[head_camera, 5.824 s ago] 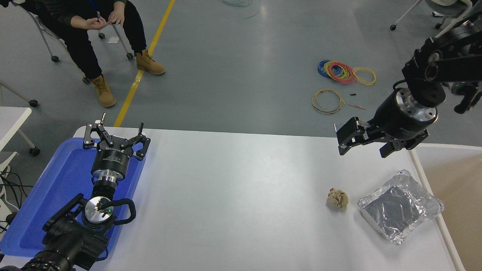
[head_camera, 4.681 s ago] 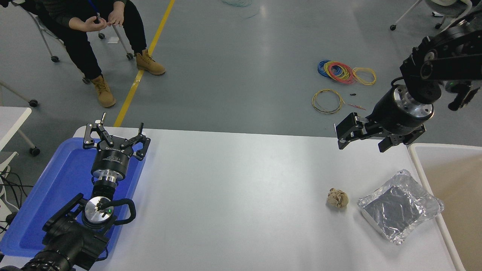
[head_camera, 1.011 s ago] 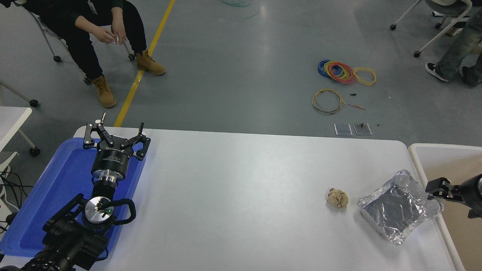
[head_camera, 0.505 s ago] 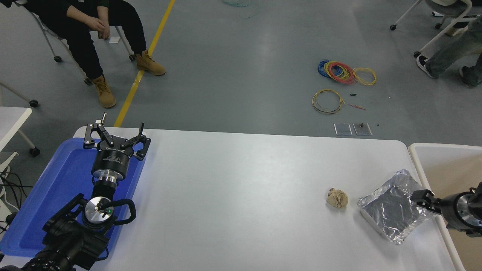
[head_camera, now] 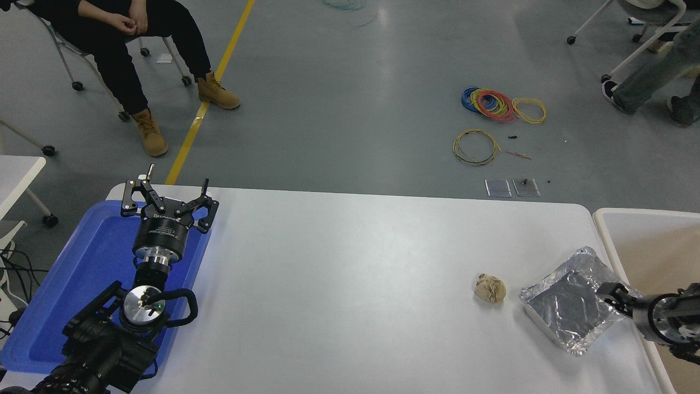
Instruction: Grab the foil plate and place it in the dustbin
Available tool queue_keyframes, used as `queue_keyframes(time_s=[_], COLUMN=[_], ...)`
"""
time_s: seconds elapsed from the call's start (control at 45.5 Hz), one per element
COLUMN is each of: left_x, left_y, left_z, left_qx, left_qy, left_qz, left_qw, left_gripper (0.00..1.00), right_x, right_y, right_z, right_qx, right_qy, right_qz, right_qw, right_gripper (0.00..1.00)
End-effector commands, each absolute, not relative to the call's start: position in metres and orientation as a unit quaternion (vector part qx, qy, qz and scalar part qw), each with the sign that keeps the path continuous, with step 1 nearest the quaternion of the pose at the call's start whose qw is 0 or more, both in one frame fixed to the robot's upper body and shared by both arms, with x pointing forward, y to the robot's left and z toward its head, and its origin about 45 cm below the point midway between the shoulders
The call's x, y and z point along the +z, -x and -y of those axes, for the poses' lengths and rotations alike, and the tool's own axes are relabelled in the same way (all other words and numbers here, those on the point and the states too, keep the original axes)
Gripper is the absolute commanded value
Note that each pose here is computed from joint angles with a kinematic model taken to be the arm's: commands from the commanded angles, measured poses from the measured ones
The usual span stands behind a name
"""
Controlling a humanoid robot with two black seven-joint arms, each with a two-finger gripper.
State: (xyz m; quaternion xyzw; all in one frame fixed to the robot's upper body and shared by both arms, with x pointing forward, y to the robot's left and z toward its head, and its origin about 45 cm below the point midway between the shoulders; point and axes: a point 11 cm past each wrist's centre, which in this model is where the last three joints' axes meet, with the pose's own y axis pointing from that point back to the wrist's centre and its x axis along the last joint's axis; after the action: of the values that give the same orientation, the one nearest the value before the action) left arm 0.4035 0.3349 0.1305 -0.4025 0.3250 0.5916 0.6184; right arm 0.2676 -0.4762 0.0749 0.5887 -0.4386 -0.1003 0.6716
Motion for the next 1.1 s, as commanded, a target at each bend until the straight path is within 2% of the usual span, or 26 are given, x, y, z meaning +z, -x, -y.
queue_keyframes(time_s=[0.0,0.198,0.264,0.637,0.703,0.857,1.077], left_x=[0.1304,0.1304,0.1303,0.1303,0.1304,0.1303,0.1306], left_y=[-0.4035,-0.4035,-0.4035,-0.4035,-0.4035,-0.4035,-0.4035], left_z=[-0.3347,-0.3347,-0.3348,-0.3348,-0.3347,-0.3348,-0.3354], left_qx=[0.591,0.591,0.592,0.592,0.591,0.592,0.592], left_qy=[0.403,0.403,0.402,0.402,0.403,0.402,0.402], left_qz=[-0.325,-0.325,-0.325,-0.325,-0.325,-0.325,-0.324], left_qw=[0.618,0.618,0.618,0.618,0.618,0.618,0.618], left_gripper=[1.00,1.00,1.00,1.00,1.00,1.00,1.00], right_x=[0.064,0.058,0.055,0.049,0.048,0.046,0.045], right_y=[-0.265,-0.263,-0.261,-0.265,-0.265,-0.262,-0.262], right_z=[0.472,0.470,0.468,0.462,0.460,0.460,0.461], right_qx=[-0.091,-0.070,-0.056,-0.035,-0.035,-0.036,-0.034], right_qy=[-0.588,-0.590,-0.593,-0.599,-0.600,-0.600,-0.600], right_qz=[0.440,0.424,0.411,0.395,0.394,0.391,0.391], right_qw=[0.673,0.684,0.690,0.696,0.696,0.697,0.697], right_gripper=[0.95,0.86,0.80,0.74,0.68,0.67,0.53])
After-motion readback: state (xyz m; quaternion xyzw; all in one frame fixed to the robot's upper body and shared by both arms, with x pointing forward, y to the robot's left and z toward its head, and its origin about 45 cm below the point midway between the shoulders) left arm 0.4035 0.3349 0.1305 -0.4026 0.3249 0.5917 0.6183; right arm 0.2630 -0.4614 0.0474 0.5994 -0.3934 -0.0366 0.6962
